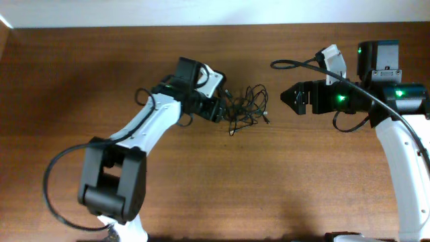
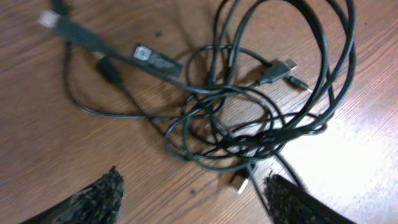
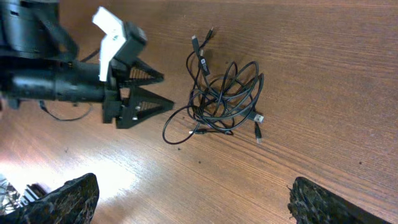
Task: Untangle cables
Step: 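Reach both grippers toward the black cable tangle and grasp it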
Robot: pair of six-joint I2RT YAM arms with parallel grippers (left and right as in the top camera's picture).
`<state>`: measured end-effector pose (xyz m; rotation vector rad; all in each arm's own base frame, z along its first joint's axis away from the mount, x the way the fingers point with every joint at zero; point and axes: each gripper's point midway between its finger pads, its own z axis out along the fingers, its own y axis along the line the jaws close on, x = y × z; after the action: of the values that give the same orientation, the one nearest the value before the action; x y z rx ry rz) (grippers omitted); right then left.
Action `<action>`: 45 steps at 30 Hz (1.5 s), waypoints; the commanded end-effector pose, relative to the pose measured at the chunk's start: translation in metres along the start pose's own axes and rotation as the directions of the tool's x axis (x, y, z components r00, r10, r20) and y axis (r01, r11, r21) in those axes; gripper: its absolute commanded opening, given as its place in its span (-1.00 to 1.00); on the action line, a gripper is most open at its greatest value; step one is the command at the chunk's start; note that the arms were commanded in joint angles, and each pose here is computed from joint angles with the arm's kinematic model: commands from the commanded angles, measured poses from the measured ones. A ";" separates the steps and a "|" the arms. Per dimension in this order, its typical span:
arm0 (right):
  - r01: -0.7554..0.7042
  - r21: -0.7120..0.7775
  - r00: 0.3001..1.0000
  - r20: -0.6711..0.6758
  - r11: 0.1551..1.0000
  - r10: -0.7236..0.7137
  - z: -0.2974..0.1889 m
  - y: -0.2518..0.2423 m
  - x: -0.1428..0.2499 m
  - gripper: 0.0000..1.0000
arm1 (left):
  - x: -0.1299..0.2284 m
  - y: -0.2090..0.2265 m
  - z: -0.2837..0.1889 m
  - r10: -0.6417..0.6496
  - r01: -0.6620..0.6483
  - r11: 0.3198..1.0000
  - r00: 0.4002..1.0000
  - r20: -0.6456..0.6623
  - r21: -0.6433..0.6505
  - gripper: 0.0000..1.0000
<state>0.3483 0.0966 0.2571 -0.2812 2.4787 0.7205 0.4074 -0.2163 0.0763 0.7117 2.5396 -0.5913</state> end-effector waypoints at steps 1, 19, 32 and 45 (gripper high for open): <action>0.001 -0.014 1.000 0.015 1.000 -0.001 -0.005 0.004 -0.005 0.97 | -0.007 -0.028 0.010 0.003 -0.003 1.000 1.000 0.002 0.026 0.49; -0.013 -0.015 1.000 -0.006 1.000 0.013 -0.005 0.005 0.001 0.97 | 0.000 -0.039 0.100 0.058 -0.055 0.990 0.998 0.021 -0.130 0.03; -0.252 0.088 0.966 0.075 0.964 0.246 -0.006 -0.016 -0.014 0.88 | -0.091 -0.094 -0.094 -0.007 -0.030 0.981 0.981 0.195 0.190 -1.00; -0.233 -0.185 0.959 0.120 0.955 0.257 0.018 0.050 -0.054 0.54 | -0.104 -0.129 -0.188 -0.212 0.122 0.937 0.944 0.253 0.327 -1.00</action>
<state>0.3856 0.1441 0.2868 0.0221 2.3588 0.9650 0.3668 -0.2523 0.3128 0.4574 2.2775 -0.9882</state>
